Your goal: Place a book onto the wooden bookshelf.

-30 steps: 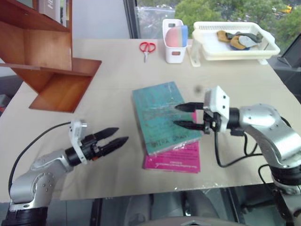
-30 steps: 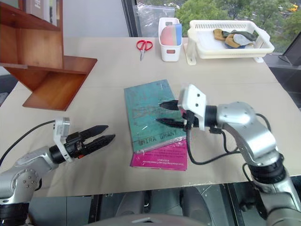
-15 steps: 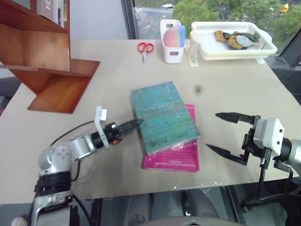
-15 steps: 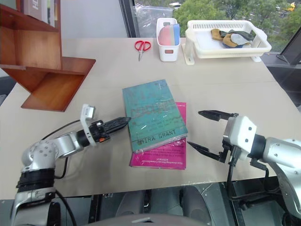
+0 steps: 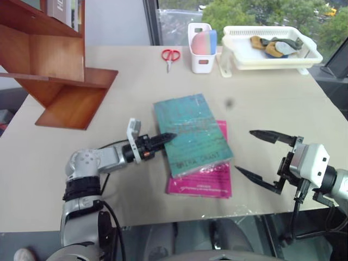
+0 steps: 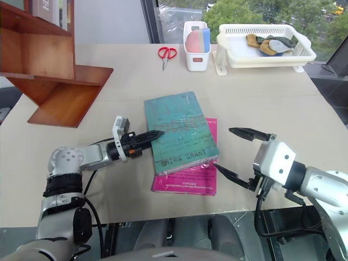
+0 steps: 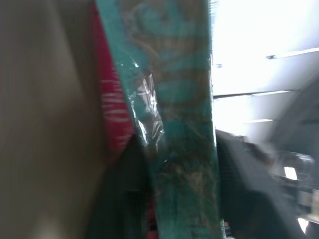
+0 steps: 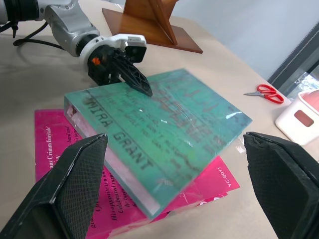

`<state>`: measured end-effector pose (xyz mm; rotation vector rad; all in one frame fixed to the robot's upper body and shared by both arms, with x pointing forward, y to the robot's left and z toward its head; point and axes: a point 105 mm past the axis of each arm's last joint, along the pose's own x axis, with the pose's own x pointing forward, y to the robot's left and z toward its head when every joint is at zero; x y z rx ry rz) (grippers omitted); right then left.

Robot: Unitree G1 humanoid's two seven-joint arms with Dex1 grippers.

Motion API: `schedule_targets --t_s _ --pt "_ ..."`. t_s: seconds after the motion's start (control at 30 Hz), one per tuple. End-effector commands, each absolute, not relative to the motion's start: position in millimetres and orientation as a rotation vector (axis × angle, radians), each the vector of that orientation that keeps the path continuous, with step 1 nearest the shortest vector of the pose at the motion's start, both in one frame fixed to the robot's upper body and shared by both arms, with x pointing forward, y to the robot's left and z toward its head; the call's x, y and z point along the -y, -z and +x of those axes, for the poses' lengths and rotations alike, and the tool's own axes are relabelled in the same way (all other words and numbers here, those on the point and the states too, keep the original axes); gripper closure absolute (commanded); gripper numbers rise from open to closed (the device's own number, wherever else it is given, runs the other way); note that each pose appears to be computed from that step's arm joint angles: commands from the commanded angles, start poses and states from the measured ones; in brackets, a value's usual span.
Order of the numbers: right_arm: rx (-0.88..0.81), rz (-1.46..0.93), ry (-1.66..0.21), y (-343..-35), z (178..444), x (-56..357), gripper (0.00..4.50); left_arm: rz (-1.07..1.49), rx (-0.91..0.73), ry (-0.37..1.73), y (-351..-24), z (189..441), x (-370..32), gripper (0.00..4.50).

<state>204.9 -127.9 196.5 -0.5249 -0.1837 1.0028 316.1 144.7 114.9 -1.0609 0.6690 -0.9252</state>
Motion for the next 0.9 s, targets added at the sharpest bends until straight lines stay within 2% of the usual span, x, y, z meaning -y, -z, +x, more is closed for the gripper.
schedule_targets --t_s 0.03,0.17,0.27,0.37,0.43,0.53,0.63,0.73,0.83,0.9 --pt "0.224 -0.55 -1.013 -204 200 123 0.0 -1.069 -0.66 0.912 -121 317 -149 4.1" --pt "0.232 -0.529 -1.029 -203 201 121 0.0 -1.042 -0.552 0.942 -155 311 -169 4.12" --pt "0.245 -0.513 -1.039 -203 208 121 0.0 -0.853 -0.392 0.98 -198 304 -180 4.12" --pt "0.279 -0.493 -1.072 -204 219 118 0.0 -0.398 -0.039 1.001 -282 302 -181 4.12" --pt "0.295 -0.487 -1.087 -204 224 117 0.0 -0.194 0.098 1.02 -312 297 -176 4.12" --pt "0.315 -0.485 -1.117 -204 233 115 0.0 0.004 0.184 1.07 -339 286 -167 4.12" --pt "0.336 -0.484 -1.145 -207 241 112 0.0 0.341 0.2 1.102 -335 271 -159 4.12" --pt "0.351 -0.47 -1.162 -208 242 111 0.0 0.716 0.29 0.97 -333 282 -174 4.12" --pt "0.364 -0.461 -1.187 -208 244 109 0.0 1.258 0.367 0.702 -348 299 -216 4.12" --pt "0.375 -0.449 -1.202 -210 245 106 0.0 1.463 0.357 0.587 -362 299 -244 4.12"
